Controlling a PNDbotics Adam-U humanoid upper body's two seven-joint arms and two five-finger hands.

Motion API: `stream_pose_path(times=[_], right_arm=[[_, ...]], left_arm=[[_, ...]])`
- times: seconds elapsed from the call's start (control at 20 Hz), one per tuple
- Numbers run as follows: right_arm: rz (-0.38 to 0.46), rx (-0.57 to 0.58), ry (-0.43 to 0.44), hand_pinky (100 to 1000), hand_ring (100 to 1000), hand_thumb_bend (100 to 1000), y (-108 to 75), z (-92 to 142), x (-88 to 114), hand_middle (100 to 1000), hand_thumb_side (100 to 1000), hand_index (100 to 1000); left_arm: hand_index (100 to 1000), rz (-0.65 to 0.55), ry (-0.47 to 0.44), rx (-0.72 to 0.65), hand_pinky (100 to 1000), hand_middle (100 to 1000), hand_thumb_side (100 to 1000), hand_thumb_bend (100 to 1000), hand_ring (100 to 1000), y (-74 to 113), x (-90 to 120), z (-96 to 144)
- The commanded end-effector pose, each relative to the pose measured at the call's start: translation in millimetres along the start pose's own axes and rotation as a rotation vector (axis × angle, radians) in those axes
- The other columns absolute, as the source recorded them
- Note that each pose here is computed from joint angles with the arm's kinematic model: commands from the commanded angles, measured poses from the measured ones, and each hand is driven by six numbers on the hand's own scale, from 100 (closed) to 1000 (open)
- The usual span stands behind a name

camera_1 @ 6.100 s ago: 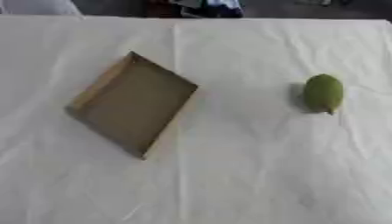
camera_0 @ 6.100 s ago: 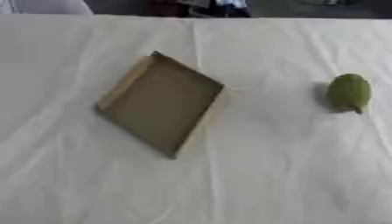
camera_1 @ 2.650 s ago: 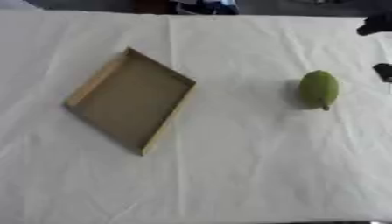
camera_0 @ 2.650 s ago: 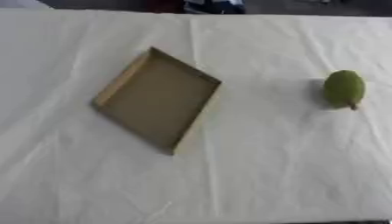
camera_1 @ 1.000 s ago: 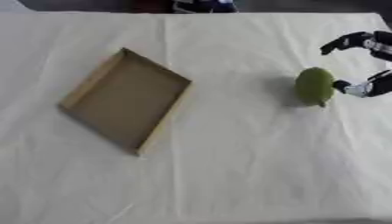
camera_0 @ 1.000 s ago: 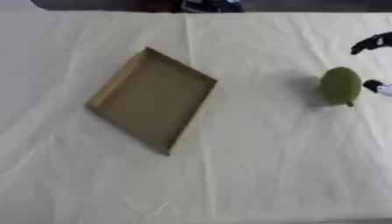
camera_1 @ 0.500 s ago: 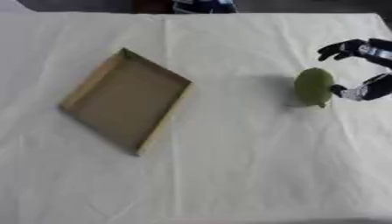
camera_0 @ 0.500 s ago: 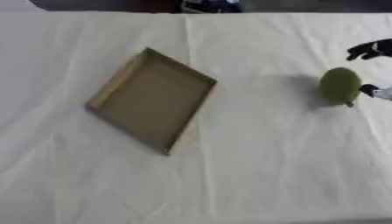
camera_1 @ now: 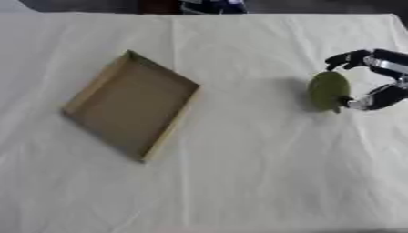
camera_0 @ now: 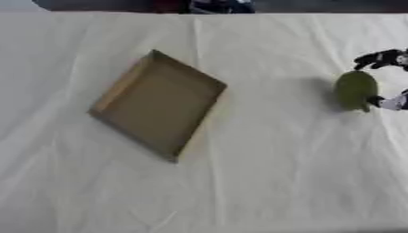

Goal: Pick up objects on the table and place them in the box.

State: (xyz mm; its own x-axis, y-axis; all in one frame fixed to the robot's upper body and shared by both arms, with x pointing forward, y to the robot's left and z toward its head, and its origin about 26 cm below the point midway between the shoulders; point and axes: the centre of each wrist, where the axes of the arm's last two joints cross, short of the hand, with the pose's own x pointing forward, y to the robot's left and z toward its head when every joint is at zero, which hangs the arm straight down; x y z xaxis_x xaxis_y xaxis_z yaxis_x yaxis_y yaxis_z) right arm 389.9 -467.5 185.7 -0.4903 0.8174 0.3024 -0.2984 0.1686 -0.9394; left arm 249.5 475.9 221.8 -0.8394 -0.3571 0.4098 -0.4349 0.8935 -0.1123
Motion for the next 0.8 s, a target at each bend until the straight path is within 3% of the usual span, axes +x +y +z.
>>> stream_pose_path(times=[0.05,0.5,0.8], right_arm=[[0.179,0.241,-0.148,905,940,291,-10.6,5,-3,829,100,959],[0.176,0.275,-0.143,893,920,269,-1.1,-7,-4,783,100,936],[0.186,0.302,-0.121,861,876,320,4.6,-14,-4,730,100,920]], left_arm=[[836,0.002,-0.021,-0.009,864,708,592,100,872,0.0,5,-9],[834,0.007,-0.015,-0.003,865,708,593,100,873,-0.3,4,-7],[833,0.012,-0.011,0.000,865,707,593,100,873,-1.2,3,-7]])
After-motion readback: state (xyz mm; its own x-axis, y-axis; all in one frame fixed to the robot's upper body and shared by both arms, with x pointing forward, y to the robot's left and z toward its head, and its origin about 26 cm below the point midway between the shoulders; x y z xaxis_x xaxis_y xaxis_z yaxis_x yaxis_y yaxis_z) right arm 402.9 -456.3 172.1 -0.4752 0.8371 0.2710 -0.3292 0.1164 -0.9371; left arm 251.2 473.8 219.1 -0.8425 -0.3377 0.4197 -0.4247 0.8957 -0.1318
